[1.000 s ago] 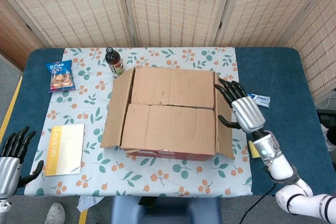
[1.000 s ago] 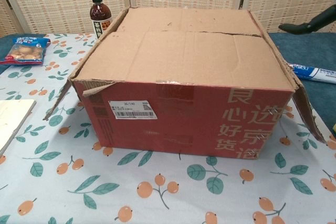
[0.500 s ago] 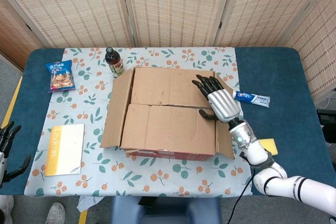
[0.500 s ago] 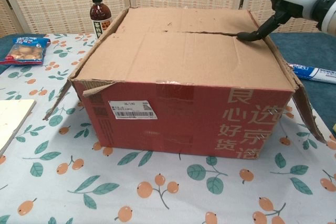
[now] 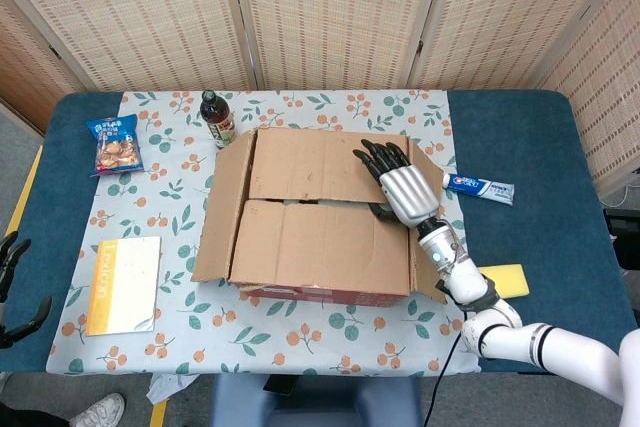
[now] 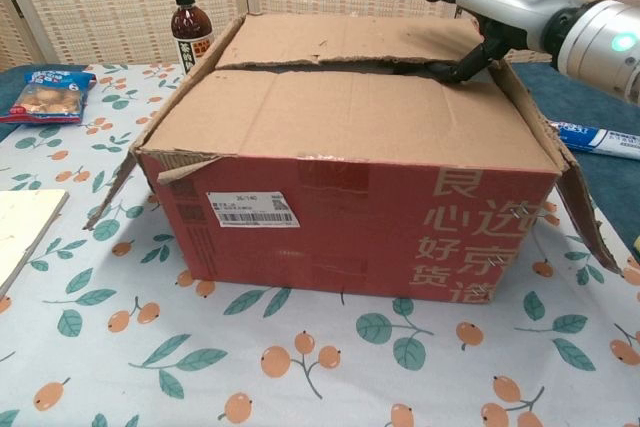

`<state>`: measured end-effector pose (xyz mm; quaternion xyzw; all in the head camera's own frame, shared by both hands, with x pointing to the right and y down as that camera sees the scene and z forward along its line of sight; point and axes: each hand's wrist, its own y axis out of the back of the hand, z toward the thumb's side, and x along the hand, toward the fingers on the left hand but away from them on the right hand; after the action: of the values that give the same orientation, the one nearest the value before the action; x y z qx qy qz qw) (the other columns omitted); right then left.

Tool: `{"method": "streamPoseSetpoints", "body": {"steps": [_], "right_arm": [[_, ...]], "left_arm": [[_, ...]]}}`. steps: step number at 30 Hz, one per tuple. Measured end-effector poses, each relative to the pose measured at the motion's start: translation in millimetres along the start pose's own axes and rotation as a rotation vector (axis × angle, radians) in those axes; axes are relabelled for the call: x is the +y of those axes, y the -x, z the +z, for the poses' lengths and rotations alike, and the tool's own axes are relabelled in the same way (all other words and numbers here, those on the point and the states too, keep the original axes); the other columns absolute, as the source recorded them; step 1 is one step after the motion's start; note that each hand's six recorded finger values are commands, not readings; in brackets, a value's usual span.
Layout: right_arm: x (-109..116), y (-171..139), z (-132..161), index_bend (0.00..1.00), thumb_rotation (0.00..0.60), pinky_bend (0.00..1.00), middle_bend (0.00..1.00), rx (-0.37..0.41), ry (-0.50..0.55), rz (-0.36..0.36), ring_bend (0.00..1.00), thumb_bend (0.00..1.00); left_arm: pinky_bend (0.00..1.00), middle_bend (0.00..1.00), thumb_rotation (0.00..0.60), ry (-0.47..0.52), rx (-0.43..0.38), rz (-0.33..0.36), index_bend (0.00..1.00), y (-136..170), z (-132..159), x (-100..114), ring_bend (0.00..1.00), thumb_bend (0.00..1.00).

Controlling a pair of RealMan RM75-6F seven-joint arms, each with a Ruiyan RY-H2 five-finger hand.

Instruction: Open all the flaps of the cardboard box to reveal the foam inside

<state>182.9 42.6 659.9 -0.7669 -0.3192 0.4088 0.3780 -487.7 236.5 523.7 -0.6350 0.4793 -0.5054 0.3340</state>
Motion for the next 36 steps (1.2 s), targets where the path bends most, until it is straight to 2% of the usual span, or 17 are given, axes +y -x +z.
{"method": "streamPoseSetpoints", "body": {"steps": [4, 13, 17, 23, 28, 36], "right_arm": [[4, 5, 5, 0.00, 0.600, 0.00, 0.00, 0.007, 0.056, -0.005, 0.00, 0.38], [40, 19, 13, 0.00, 0.600, 0.00, 0.00, 0.032, 0.124, -0.075, 0.00, 0.38], [52, 27, 9, 0.00, 0.600, 0.00, 0.00, 0.013, 0.134, -0.093, 0.00, 0.38], [76, 51, -1, 0.00, 0.600, 0.00, 0.00, -0.029, 0.157, -0.112, 0.00, 0.38], [97, 69, -10, 0.00, 0.600, 0.00, 0.00, -0.050, 0.194, -0.139, 0.00, 0.38], [123, 93, -37, 0.00, 0.600, 0.00, 0.00, -0.113, 0.211, -0.172, 0.00, 0.38]], "left_arm": [[0.00, 0.00, 0.600, -0.003, 0.003, -0.007, 0.00, -2, -2, -1, 0.00, 0.45], [0.00, 0.00, 0.600, -0.014, 0.017, -0.037, 0.00, -6, -9, -6, 0.00, 0.45], [0.00, 0.00, 0.600, 0.004, 0.025, -0.050, 0.00, -8, -14, -6, 0.00, 0.45], [0.00, 0.00, 0.600, 0.010, 0.087, -0.073, 0.00, -11, -34, -6, 0.00, 0.45], [0.00, 0.00, 0.600, 0.021, 0.105, -0.063, 0.00, -12, -40, -3, 0.00, 0.45], [0.00, 0.00, 0.600, 0.041, 0.169, -0.075, 0.00, -16, -59, -3, 0.00, 0.45]]}}
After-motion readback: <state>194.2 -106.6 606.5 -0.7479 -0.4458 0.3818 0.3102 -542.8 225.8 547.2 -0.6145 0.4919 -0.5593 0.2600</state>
